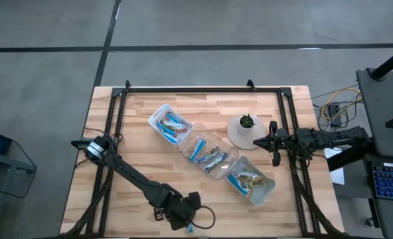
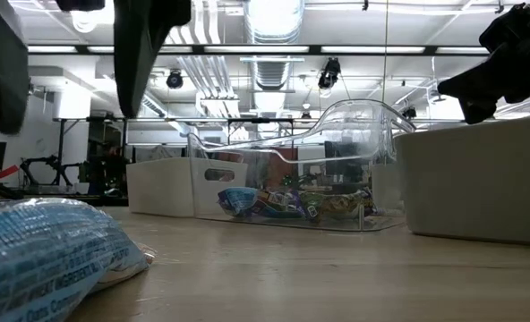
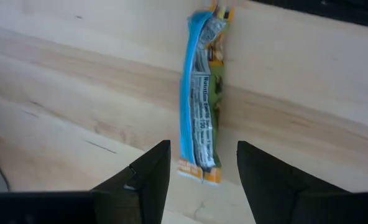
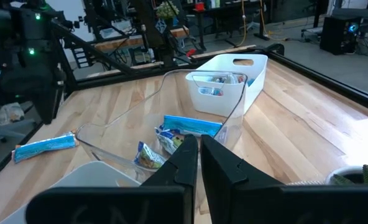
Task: Pick and place Granola Bars by type
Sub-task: Put the orange granola bar into the gray bin
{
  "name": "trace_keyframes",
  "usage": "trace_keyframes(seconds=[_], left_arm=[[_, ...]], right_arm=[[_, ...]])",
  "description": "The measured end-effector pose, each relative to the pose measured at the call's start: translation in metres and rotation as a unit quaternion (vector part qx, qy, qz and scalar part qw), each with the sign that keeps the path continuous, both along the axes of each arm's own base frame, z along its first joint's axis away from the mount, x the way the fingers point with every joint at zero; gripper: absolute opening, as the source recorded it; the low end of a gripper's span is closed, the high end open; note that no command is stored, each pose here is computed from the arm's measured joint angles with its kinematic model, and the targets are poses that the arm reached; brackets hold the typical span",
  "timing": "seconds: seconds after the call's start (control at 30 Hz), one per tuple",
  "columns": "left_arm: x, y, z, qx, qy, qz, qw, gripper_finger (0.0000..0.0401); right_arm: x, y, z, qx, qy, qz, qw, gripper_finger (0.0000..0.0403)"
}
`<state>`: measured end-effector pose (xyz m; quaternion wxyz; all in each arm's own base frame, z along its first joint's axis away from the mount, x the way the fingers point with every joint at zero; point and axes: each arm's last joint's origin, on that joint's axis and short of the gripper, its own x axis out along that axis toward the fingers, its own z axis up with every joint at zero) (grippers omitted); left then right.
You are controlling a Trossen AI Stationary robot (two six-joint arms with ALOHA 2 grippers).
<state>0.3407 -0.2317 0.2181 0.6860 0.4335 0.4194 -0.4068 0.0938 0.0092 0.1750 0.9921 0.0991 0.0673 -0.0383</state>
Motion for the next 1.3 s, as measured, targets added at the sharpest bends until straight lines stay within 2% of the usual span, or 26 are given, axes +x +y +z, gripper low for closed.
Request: trace_keyframes(seconds=[0.23,0.73,1.3], left_arm=[[0.004,-0.001,-0.013,0.013,0.011,-0.010,1.000,0.0168],[0.008,0.004,-0.014,0.012,0.009,-0.008,1.000,0.0168],[0.016,0.005,-0.037,0.015,0.037,-0.005,0.999,0.0168]], right_arm=[[0.000,0.000,0.000,0.000,0.000,0.000,1.000,0.0013],[0.000,0.000,0.000,0.000,0.000,0.000,1.000,0.0013],[0.000,0.000,0.000,0.000,0.000,0.000,1.000,0.0013]])
